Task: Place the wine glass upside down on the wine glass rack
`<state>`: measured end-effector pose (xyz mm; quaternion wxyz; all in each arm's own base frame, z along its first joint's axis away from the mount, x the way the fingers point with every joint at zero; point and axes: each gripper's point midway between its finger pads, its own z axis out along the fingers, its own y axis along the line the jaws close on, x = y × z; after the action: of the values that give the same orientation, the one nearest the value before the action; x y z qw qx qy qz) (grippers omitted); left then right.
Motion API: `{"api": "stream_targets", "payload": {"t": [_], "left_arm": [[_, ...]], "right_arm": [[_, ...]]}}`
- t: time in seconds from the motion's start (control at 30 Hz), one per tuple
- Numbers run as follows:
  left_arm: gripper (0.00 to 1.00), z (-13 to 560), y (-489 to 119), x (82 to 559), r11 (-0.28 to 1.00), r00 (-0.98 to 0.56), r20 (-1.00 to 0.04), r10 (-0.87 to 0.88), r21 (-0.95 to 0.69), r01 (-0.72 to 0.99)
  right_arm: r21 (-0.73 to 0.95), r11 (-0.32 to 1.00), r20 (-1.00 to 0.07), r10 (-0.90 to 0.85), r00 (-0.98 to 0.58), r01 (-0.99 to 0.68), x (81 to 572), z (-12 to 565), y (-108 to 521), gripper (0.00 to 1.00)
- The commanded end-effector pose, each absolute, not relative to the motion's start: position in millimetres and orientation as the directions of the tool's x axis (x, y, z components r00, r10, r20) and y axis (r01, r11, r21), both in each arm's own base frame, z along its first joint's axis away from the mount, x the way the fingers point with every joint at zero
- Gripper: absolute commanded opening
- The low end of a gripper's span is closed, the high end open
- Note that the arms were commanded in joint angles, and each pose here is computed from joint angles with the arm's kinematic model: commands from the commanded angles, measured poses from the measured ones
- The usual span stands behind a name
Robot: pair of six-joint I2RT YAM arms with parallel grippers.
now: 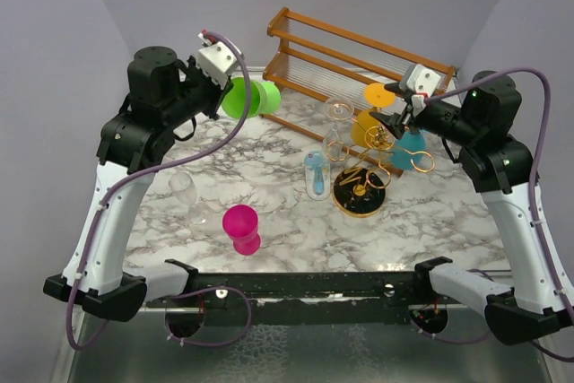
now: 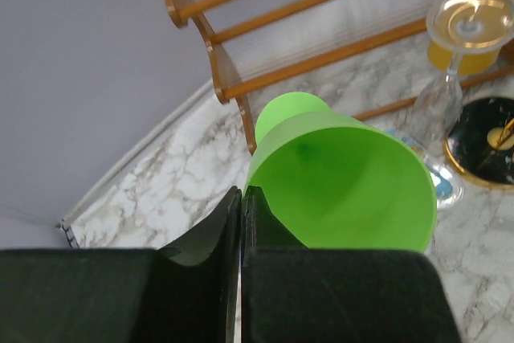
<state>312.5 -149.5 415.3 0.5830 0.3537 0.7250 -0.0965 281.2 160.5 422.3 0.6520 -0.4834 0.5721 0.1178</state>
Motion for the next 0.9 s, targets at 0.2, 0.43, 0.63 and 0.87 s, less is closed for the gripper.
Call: {"api": "stream_targets", "payload": {"t": [0.2, 0.43, 0.63, 0.87], "left_arm": [[0.0, 496, -192, 297, 0.682, 0.056, -0.995, 0.087, 0.101, 0.724], [0.0, 516, -212, 300, 0.618, 0.083, -0.997, 0.003, 0.067, 0.783], [0.0, 516, -221, 308, 0.599, 0.064, -0.997, -0.029, 0.034, 0.8], [0.0, 515, -228, 309, 0.574, 0.046, -0.998, -0.054, 0.007, 0.819]], "right_arm": [[-0.201, 0.476, -0.978, -0.144, 0.15, -0.856, 290, 441, 199, 0.42], [0.124, 0.468, -0.992, 0.045, -0.117, -0.875, 307, 437, 218, 0.34], [0.27, 0.455, -0.963, 0.134, -0.234, -0.848, 319, 434, 227, 0.31], [0.371, 0.445, -0.928, 0.199, -0.313, -0.815, 334, 429, 235, 0.31]]}}
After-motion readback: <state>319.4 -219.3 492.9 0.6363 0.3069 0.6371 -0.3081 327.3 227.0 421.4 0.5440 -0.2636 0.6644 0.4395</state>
